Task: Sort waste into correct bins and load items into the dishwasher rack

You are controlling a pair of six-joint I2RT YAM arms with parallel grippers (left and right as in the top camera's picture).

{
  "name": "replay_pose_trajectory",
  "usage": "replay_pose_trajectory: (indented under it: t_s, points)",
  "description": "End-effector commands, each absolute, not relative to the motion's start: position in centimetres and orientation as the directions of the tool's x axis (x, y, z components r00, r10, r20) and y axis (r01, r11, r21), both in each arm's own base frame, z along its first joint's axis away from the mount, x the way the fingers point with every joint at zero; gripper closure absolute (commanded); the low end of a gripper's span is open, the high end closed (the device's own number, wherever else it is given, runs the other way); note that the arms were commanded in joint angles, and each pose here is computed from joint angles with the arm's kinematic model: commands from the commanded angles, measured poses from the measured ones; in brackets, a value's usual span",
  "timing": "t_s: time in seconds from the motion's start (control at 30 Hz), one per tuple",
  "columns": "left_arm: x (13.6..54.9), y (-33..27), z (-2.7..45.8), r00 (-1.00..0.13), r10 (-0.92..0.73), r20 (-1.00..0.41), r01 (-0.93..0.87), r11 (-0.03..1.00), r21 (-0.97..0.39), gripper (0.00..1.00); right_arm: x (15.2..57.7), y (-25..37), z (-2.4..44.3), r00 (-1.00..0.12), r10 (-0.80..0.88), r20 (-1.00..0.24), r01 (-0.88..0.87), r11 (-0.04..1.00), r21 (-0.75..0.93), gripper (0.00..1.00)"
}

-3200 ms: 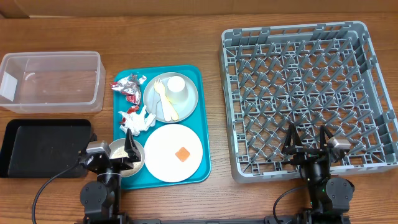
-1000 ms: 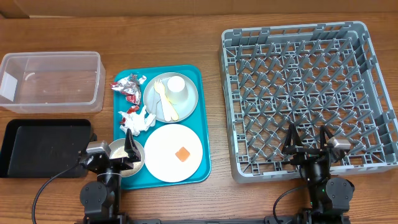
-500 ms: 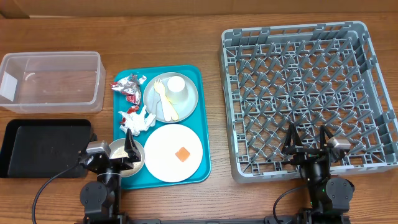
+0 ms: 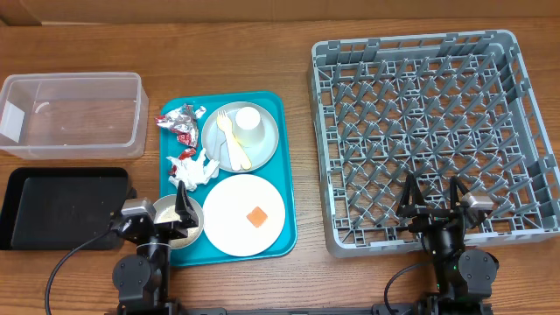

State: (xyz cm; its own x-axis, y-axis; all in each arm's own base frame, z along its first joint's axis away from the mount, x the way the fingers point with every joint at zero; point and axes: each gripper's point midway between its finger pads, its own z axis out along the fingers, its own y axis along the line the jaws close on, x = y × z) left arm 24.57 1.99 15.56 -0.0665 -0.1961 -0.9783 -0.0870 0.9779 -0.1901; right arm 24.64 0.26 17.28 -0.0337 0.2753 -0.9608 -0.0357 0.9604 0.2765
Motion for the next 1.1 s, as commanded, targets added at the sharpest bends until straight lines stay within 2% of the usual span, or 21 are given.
replay_pose_trajectory:
  t_s: [0.0,0.03,0.1,0.2,0.3,0.47,0.57,0.63,0.7,0.97,1.07]
  points:
    - [24.6,1.6,15.6,-0.061,-0.280,-0.958,-0.068,0.959,-0.275,0.00,24.7,0.0,16.9,-0.036,0.269,-0.962,-0.023,0.963,0.270,0.00]
    - [24.6,1.3,15.8,-0.053,-0.358,-0.932,-0.055,0.933,-0.356,0.00,24.7,0.0,16.9,-0.036,0.269,-0.962,-0.023,0.963,0.270,0.00]
    - [24.5,-1.2,16.2,-0.114,-0.640,-0.760,0.056,0.760,-0.648,0.00,24.7,0.0,16.9,-0.036,0.269,-0.962,-0.023,0.963,0.270,0.00]
    - [24.4,-2.3,16.4,-0.158,-0.704,-0.693,0.091,0.688,-0.720,0.00,24.7,0.0,16.9,-0.036,0.269,-0.962,-0.023,0.963,0.270,0.00]
    - [24.1,-3.5,18.1,-0.156,-0.683,-0.714,0.193,0.688,-0.700,0.00,24.7,0.0,16.9,-0.036,0.270,-0.962,-0.023,0.962,0.271,0.00]
    - [23.4,-4.2,22.2,-0.074,-0.648,-0.758,0.316,0.706,-0.634,0.00,24.7,0.0,16.9,-0.036,0.269,-0.962,-0.023,0.963,0.270,0.00]
    - [22.6,-4.3,24.9,-0.010,-0.551,-0.834,0.341,0.783,-0.521,0.00,24.7,0.0,16.9,-0.036,0.269,-0.962,-0.023,0.963,0.270,0.00]
    - [21.8,-4.3,26.8,0.023,-0.425,-0.905,0.323,0.860,-0.396,0.00,24.7,0.0,16.9,-0.036,0.269,-0.962,-0.023,0.963,0.270,0.00]
    - [20.9,-4.4,28.3,0.013,-0.354,-0.935,0.307,0.892,-0.334,0.00,24.7,0.0,16.9,-0.036,0.269,-0.962,-0.023,0.963,0.270,0.00]
    - [19.9,-4.5,32.2,-0.074,-0.320,-0.945,0.273,0.905,-0.328,0.00,24.7,0.0,16.9,-0.036,0.270,-0.962,-0.023,0.962,0.271,0.00]
    - [19.9,-4.5,33.2,-0.145,-0.301,-0.942,0.249,0.911,-0.330,0.00,24.7,0.0,16.9,-0.036,0.269,-0.962,-0.023,0.963,0.270,0.00]
